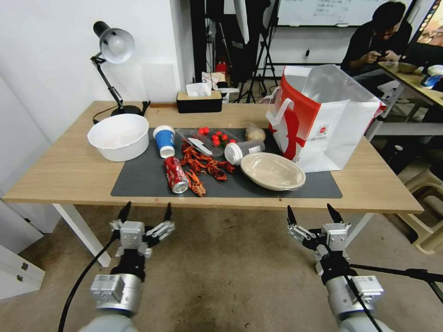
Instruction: Pick up the trash from the table and place it into the takeout bag.
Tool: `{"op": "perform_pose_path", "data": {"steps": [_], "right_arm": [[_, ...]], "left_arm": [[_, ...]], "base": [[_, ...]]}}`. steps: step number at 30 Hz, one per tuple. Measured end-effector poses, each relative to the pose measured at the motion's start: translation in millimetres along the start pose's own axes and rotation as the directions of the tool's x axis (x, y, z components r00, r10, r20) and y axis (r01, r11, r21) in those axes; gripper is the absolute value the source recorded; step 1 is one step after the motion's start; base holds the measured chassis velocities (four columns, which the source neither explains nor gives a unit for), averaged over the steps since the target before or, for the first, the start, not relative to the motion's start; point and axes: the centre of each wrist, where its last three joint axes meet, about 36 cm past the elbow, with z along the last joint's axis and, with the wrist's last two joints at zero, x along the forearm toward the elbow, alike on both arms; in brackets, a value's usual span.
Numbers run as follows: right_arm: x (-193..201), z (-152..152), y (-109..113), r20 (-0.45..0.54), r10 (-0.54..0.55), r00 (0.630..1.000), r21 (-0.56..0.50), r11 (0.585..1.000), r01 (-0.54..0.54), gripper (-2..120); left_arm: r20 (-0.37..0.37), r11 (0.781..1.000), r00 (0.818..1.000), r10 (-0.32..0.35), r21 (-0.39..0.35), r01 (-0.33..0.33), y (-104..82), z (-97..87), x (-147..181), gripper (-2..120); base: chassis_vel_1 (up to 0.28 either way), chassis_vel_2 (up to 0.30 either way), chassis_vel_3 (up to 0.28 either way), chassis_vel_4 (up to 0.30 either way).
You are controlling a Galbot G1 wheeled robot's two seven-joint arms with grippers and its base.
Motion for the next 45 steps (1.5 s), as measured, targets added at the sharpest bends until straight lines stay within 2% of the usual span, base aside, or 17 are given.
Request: {"op": "perform_pose_path", "data": {"steps": [9, 11, 15, 36, 39, 44, 45], "right_arm": [[-3, -2, -6, -0.002, -0.028, 1.0, 0.001, 1.0, 0.028, 100], [-8, -5, -21, 0.001, -0.056, 0.998, 0.041, 0.998, 0.056, 100], [-11, -7, -32, 0.002, -0.066, 0.998, 0.066, 0.996, 0.066, 100], [-18, -4, -45, -0.001, -0.068, 0.998, 0.09, 0.994, 0.067, 100], [-18, -2, -43, -0.005, -0.071, 0.997, 0.072, 0.995, 0.072, 100], [-20, -2, -42, -0.009, -0.082, 0.997, -0.071, 0.994, 0.081, 100], [-23, -6, -41, -0.013, -0.091, 0.996, -0.23, 0.969, 0.086, 100]], "left_arm": [[-0.015, 1.0, 1.0, 0.005, -0.005, -0.005, 0.8, -3.7, 1, 100], [-0.035, 0.996, 0.999, 0.038, -0.082, -0.041, 17.4, -1.4, -1, 100], [-0.051, 0.992, 0.997, 0.052, -0.111, -0.057, 26.9, -1.7, 0, 100], [-0.058, 0.994, 0.997, 0.048, -0.091, -0.053, 25.2, 0.5, 1, 100], [-0.058, 0.994, 0.997, 0.044, -0.093, -0.049, 26.1, 2.7, 0, 100], [-0.056, 0.994, 0.997, 0.045, -0.094, -0.05, 27.6, 7.4, -2, 100], [-0.057, 0.995, 0.997, 0.044, -0.093, -0.049, 27.8, 9.8, -2, 100]], "base": [[0.0, 0.0, 0.0, 0.0], [0.0, 0.0, 0.0, 0.0], [0.0, 0.0, 0.0, 0.0], [0.0, 0.0, 0.0, 0.0], [0.0, 0.0, 0.0, 0.0], [0.0, 0.0, 0.0, 0.0], [0.0, 0.0, 0.0, 0.0]]}}
